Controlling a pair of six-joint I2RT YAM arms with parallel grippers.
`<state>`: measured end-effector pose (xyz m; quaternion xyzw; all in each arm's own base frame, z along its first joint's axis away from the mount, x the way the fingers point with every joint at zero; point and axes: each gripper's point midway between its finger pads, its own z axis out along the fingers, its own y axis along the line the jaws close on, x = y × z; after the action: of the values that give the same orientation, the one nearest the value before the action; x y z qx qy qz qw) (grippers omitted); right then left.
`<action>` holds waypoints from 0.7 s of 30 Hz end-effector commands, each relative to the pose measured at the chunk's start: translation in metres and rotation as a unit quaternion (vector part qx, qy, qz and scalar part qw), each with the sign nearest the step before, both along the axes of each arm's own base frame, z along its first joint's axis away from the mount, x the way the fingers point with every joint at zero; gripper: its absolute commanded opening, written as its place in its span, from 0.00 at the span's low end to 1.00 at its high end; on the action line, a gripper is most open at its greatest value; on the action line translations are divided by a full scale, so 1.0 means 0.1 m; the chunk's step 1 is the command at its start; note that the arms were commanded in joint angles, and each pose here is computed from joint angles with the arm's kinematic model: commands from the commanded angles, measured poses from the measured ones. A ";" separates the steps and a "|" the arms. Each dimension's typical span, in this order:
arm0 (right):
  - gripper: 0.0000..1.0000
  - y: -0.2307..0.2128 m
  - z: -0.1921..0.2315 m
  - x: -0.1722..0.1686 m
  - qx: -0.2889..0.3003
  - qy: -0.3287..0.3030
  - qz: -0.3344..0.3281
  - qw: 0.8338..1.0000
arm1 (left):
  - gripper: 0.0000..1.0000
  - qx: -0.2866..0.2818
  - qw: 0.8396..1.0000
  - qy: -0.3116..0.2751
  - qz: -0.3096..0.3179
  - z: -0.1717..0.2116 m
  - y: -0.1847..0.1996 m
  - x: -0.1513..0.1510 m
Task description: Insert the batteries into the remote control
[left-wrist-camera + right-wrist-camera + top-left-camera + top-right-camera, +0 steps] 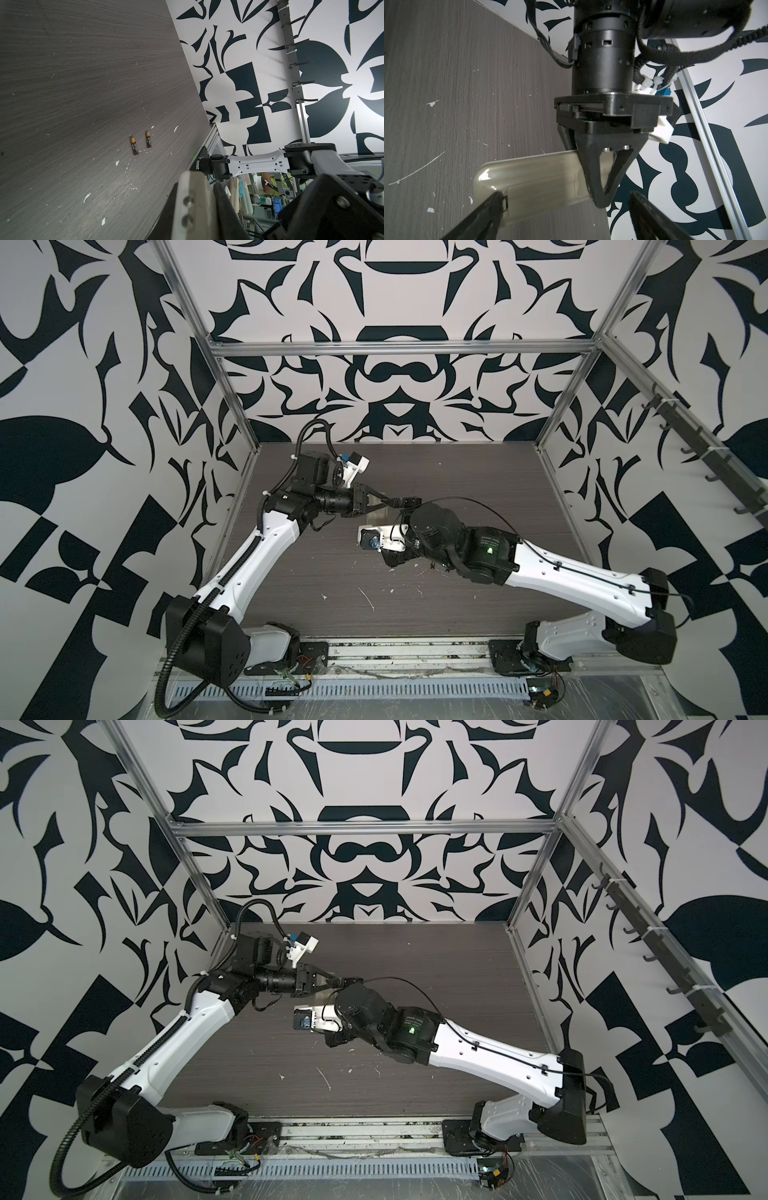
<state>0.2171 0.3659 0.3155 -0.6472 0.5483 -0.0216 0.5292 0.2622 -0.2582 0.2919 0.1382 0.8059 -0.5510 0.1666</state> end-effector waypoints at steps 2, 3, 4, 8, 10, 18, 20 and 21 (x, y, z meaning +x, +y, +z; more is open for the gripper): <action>0.97 -0.19 0.46 0.33 0.074 -0.044 -0.082 0.993 | 0.00 -0.008 0.997 0.056 -0.045 -0.03 -0.04 -0.30; 0.97 -0.19 0.47 0.33 0.076 -0.042 -0.081 0.993 | 0.00 -0.008 0.997 0.056 -0.045 -0.03 -0.04 -0.30; 0.97 -0.20 0.46 0.33 0.076 -0.041 -0.083 0.993 | 0.00 -0.008 0.997 0.056 -0.046 -0.03 -0.04 -0.30; 0.97 -0.22 0.45 0.34 0.076 -0.043 -0.089 0.992 | 0.00 -0.007 0.997 0.056 -0.045 -0.04 -0.03 -0.31; 0.97 -0.24 0.47 0.35 0.078 -0.044 -0.092 0.992 | 0.00 -0.006 0.997 0.056 -0.045 -0.04 -0.03 -0.32; 0.96 -0.26 0.54 0.36 0.083 -0.054 -0.096 0.990 | 0.00 -0.003 0.997 0.058 -0.041 -0.05 -0.02 -0.31; 0.96 -0.26 0.55 0.36 0.084 -0.056 -0.098 0.990 | 0.00 -0.001 0.997 0.058 -0.041 -0.06 -0.02 -0.31; 0.96 -0.27 0.55 0.36 0.084 -0.057 -0.098 0.990 | 0.00 0.001 0.998 0.057 -0.039 -0.06 -0.02 -0.31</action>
<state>0.2187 0.3641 0.3142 -0.6392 0.5590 -0.0174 0.5279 0.2630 -0.2576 0.2907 0.1357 0.8082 -0.5478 0.1680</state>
